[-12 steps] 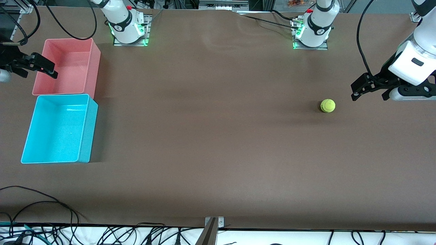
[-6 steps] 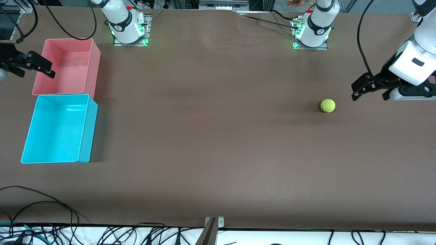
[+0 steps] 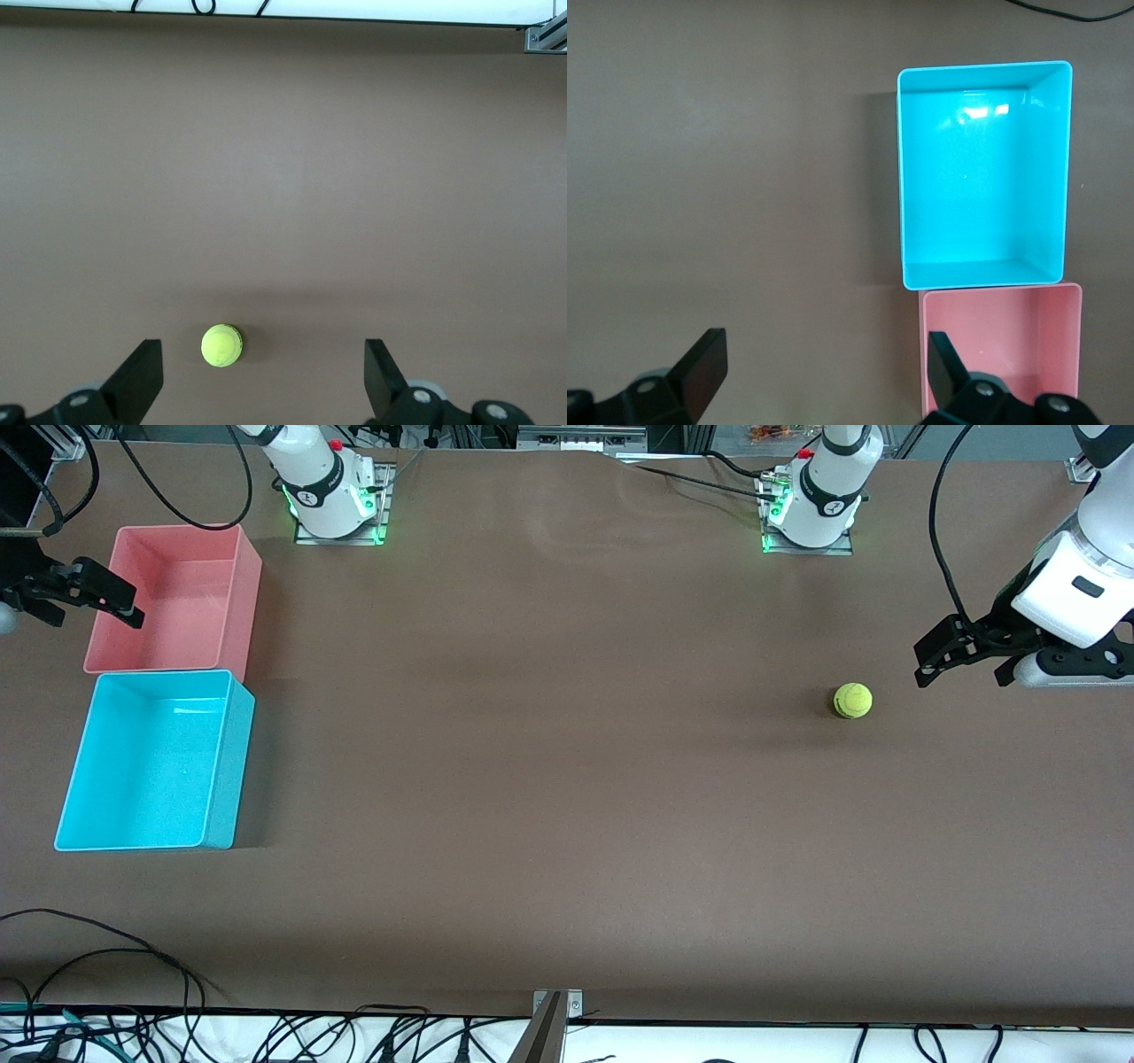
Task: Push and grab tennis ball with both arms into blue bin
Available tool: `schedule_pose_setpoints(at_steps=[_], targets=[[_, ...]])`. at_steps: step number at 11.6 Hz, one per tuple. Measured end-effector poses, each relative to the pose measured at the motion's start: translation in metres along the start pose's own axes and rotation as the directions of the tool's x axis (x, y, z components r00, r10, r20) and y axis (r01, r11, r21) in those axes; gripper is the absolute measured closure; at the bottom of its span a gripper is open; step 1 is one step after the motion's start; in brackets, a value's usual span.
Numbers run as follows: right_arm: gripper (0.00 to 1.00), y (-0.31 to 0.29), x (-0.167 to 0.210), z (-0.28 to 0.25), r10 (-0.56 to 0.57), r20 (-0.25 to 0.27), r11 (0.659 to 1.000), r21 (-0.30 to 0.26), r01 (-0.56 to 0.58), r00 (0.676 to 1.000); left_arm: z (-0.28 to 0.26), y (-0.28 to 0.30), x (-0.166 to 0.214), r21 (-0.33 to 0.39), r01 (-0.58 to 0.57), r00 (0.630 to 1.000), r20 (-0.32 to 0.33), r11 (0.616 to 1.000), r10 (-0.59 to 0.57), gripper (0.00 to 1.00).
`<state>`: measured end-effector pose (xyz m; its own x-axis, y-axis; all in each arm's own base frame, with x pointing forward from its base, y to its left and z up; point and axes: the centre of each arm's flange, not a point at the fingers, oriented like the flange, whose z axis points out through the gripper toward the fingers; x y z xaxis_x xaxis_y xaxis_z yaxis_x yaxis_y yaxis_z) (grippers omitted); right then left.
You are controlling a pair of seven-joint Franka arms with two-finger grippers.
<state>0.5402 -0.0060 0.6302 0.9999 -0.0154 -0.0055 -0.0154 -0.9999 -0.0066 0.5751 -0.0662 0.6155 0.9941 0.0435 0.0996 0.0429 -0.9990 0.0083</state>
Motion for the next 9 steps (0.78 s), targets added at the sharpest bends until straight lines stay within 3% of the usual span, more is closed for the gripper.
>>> schedule_pose_setpoints(at_steps=[7,9], targets=[[0.0,0.005,0.0,-0.002,0.011,-0.005,1.0,0.0,-0.011,1.0,0.0,-0.003,0.0,0.001,0.004,1.0,0.002,1.0,-0.004,0.0],[0.0,-0.001,0.0,-0.024,-0.001,-0.05,1.0,0.0,0.001,0.999,0.0,-0.003,0.0,0.001,0.004,1.0,0.002,1.0,-0.004,0.0]])
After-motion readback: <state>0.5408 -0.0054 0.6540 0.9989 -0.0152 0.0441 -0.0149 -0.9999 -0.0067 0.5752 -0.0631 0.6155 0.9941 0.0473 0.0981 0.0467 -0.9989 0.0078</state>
